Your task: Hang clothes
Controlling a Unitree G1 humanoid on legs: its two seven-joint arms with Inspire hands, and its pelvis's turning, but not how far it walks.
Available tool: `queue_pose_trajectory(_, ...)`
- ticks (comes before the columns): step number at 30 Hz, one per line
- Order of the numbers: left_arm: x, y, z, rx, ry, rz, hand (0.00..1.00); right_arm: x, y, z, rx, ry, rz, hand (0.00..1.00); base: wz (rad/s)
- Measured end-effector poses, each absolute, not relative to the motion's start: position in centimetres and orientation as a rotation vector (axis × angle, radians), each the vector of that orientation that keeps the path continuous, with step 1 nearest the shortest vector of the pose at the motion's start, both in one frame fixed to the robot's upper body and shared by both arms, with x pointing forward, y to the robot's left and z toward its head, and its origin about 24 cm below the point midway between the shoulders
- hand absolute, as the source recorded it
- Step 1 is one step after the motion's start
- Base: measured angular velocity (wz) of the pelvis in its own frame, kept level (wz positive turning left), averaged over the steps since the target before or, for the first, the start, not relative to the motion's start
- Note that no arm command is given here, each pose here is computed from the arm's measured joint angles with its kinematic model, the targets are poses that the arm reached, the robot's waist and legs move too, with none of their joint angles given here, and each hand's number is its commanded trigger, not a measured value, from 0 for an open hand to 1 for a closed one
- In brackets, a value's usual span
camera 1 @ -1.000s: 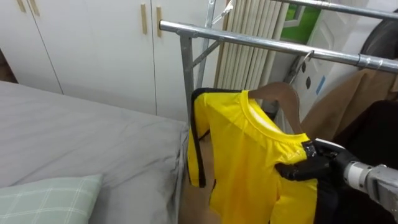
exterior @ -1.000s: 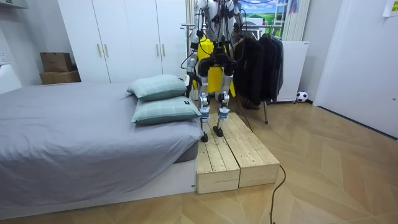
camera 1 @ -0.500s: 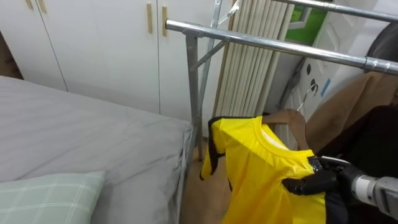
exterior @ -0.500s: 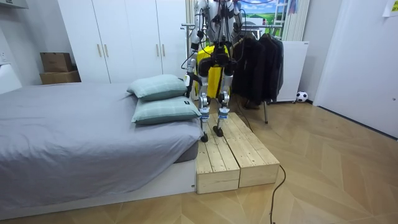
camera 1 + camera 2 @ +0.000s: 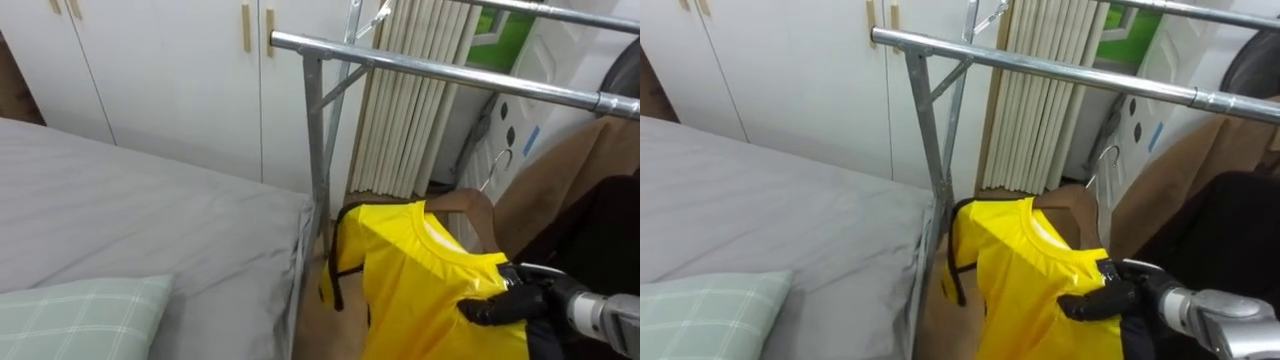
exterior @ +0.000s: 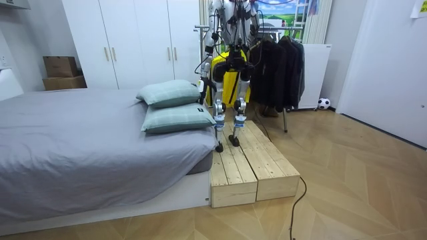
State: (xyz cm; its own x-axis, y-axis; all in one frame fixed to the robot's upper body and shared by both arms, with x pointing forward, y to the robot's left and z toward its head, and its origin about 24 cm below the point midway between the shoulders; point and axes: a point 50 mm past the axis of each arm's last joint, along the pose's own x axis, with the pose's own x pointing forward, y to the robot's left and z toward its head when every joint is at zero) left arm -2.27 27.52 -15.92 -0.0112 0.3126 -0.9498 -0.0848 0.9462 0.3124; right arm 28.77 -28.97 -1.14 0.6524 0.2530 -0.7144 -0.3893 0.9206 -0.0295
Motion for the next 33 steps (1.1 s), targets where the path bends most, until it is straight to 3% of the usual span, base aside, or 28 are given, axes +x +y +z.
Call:
queue_pose_trajectory(6,-2.0,27.5,-15.9,0.191,1.547,0.307,0.0,29.7,-29.2,-0.2,-0.396,0.801,0.363,1.0,0.0)
queue_pose_trajectory(16,-2.0,27.8,-15.8,0.196,1.536,0.315,0.0,33.4,-27.5,5.6,-0.805,0.571,0.331,1.0,0.0)
queue_pose_trajectory(33,-2.4,28.5,-15.5,0.193,1.534,0.348,0.0,34.6,-26.6,9.1,-1.103,0.38,0.196,1.0,-0.01)
